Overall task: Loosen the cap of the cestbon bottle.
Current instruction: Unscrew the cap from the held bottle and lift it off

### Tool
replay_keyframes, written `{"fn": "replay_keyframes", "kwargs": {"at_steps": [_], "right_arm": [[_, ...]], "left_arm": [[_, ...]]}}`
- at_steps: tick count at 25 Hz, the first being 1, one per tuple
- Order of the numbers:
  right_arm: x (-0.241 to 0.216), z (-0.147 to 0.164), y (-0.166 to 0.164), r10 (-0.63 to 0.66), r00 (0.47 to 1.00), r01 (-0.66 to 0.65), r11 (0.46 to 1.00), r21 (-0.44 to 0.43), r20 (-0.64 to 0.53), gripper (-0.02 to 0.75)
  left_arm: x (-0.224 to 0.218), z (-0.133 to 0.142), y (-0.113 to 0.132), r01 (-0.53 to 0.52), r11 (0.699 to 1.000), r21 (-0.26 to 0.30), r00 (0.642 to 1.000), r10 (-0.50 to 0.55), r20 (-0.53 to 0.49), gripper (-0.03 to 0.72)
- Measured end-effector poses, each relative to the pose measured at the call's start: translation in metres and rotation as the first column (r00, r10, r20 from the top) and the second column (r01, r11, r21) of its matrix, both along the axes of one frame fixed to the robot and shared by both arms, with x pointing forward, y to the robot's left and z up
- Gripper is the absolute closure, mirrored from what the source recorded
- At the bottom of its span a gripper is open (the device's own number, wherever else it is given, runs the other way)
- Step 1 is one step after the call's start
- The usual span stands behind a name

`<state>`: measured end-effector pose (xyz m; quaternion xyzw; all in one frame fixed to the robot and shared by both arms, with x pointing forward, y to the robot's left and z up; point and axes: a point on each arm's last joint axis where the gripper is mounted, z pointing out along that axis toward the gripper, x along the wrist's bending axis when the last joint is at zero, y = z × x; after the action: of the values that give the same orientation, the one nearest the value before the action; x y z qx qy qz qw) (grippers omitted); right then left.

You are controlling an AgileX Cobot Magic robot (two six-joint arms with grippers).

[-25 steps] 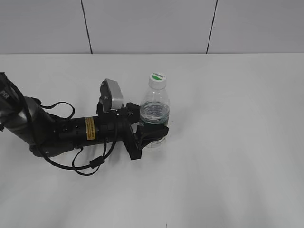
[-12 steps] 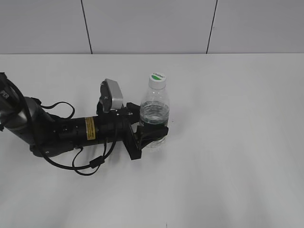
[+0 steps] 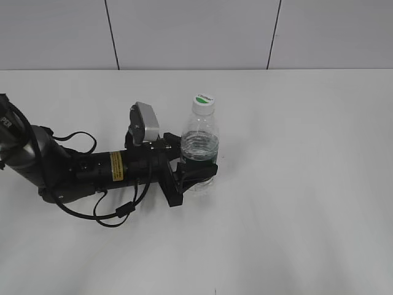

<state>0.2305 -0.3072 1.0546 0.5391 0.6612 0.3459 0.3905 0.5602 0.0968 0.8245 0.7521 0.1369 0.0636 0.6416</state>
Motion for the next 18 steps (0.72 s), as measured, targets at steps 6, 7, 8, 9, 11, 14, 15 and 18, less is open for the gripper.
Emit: {"fn": "replay_keyframes", "kwargs": {"at_steps": [6, 7, 8, 9, 11, 14, 15, 18], "right_arm": [[0.000, 0.000, 0.000, 0.000, 1.000, 0.000, 1.000, 0.000, 0.000, 0.151], [0.000, 0.000, 0.000, -0.001, 1.000, 0.001, 1.000, -0.002, 0.000, 0.151], [0.000, 0.000, 0.000, 0.001, 1.000, 0.000, 1.000, -0.012, 0.003, 0.151], [0.000, 0.003, -0.001, 0.007, 1.000, -0.007, 1.000, -0.025, 0.018, 0.151], [0.004, 0.011, 0.000, 0.023, 0.998, -0.021, 0.999, -0.051, 0.055, 0.151], [0.022, 0.030, 0.003, 0.040, 0.997, -0.035, 0.997, -0.074, 0.062, 0.151], [0.031, 0.036, 0.004, 0.043, 0.998, -0.039, 0.996, -0.080, 0.046, 0.151], [0.063, 0.059, 0.009, 0.049, 0.999, -0.049, 0.995, -0.088, -0.002, 0.151]], "left_arm": [[0.000, 0.000, 0.000, 0.000, 1.000, 0.001, 1.000, 0.000, 0.002, 0.273], [0.000, 0.000, 0.000, 0.000, 1.000, 0.001, 1.000, 0.000, 0.002, 0.273], [0.000, 0.000, 0.000, 0.000, 1.000, 0.001, 1.000, 0.000, 0.003, 0.273], [0.000, 0.000, 0.000, 0.000, 1.000, 0.001, 1.000, 0.000, 0.003, 0.273], [0.000, 0.000, 0.000, 0.000, 1.000, 0.001, 1.000, 0.000, 0.003, 0.273], [0.000, 0.000, 0.000, 0.000, 1.000, 0.001, 1.000, 0.000, 0.003, 0.273], [0.000, 0.000, 0.000, 0.000, 1.000, 0.001, 1.000, 0.000, 0.003, 0.273], [0.000, 0.000, 0.000, 0.000, 1.000, 0.001, 1.000, 0.000, 0.003, 0.273]]}}
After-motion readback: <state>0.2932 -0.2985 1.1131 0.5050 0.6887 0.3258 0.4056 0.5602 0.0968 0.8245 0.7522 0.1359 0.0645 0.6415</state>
